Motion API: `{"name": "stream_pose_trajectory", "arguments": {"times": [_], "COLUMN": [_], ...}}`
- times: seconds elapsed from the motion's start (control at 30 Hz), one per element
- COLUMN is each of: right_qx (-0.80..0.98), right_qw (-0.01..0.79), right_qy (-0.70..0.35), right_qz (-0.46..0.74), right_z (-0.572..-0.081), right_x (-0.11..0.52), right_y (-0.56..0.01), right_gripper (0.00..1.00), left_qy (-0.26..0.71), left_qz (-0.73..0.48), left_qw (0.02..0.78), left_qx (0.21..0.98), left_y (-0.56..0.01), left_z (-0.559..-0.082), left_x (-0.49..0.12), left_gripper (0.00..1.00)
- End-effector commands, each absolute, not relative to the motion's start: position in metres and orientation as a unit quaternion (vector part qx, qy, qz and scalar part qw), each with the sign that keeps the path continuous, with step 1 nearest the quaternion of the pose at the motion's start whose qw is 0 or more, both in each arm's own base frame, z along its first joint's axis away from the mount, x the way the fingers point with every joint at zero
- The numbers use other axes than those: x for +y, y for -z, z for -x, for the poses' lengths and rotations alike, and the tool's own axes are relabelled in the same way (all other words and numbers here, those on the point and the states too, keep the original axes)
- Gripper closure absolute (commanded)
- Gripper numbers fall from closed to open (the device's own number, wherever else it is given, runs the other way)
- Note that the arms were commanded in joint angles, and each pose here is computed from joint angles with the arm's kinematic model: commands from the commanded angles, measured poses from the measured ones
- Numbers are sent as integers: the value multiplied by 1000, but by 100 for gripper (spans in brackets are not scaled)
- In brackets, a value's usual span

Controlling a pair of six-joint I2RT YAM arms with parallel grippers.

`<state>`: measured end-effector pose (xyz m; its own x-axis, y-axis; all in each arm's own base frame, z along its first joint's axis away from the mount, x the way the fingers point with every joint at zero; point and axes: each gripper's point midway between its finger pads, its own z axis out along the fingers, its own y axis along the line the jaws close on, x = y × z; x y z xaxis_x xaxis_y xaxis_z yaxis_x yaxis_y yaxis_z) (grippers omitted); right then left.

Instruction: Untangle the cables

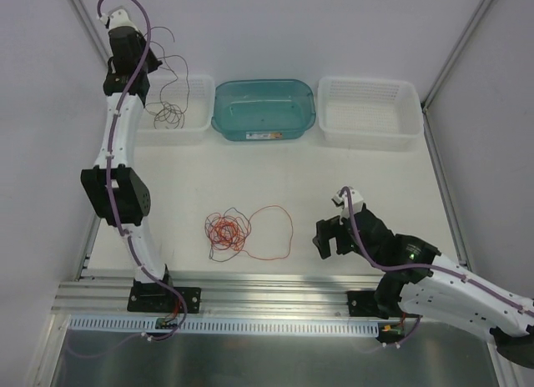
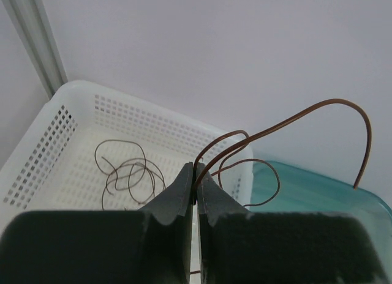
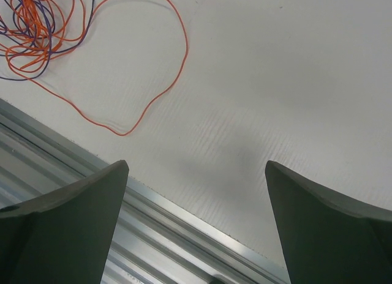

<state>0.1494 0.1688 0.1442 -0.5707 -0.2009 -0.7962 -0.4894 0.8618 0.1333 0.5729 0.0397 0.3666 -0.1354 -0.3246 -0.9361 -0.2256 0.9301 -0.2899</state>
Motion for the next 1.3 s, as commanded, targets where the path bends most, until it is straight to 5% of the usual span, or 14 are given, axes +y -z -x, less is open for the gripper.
{"name": "stream_pose_trajectory", "arguments": {"times": [0.0,0.1,0.13,0.17,0.23,0.47,0.8,1.27], "right_qx": [862,864,865,867,870,872,871,880], "right_qw": [422,417,415,410,402,393,400,389], "right_qy": [-184,-184,-185,-182,-178,-197,-227,-222], "right_qz": [213,213,215,219,223,216,172,160], "right_z": [-148,-148,-149,-148,-149,-146,-137,-145], "right_x": [175,177,179,180,183,190,179,195], "right_y": [-144,-141,-141,-138,-136,-138,-146,-144], "right_gripper": [0,1,0,0,0,0,0,1], "left_qy": [13,10,10,12,23,34,138,240], "left_qz": [194,204,210,213,219,196,144,48], "left_qw": [632,617,610,601,584,579,538,356], "left_qx": [750,760,764,770,782,791,819,902], "left_y": [-337,-302,-292,-279,-258,-271,-283,-140], "left_z": [-621,-644,-646,-647,-647,-622,-501,-243], "left_x": [68,86,89,90,93,84,-8,-139], "left_gripper": [100,97,89,64,38,2,1,1]}}
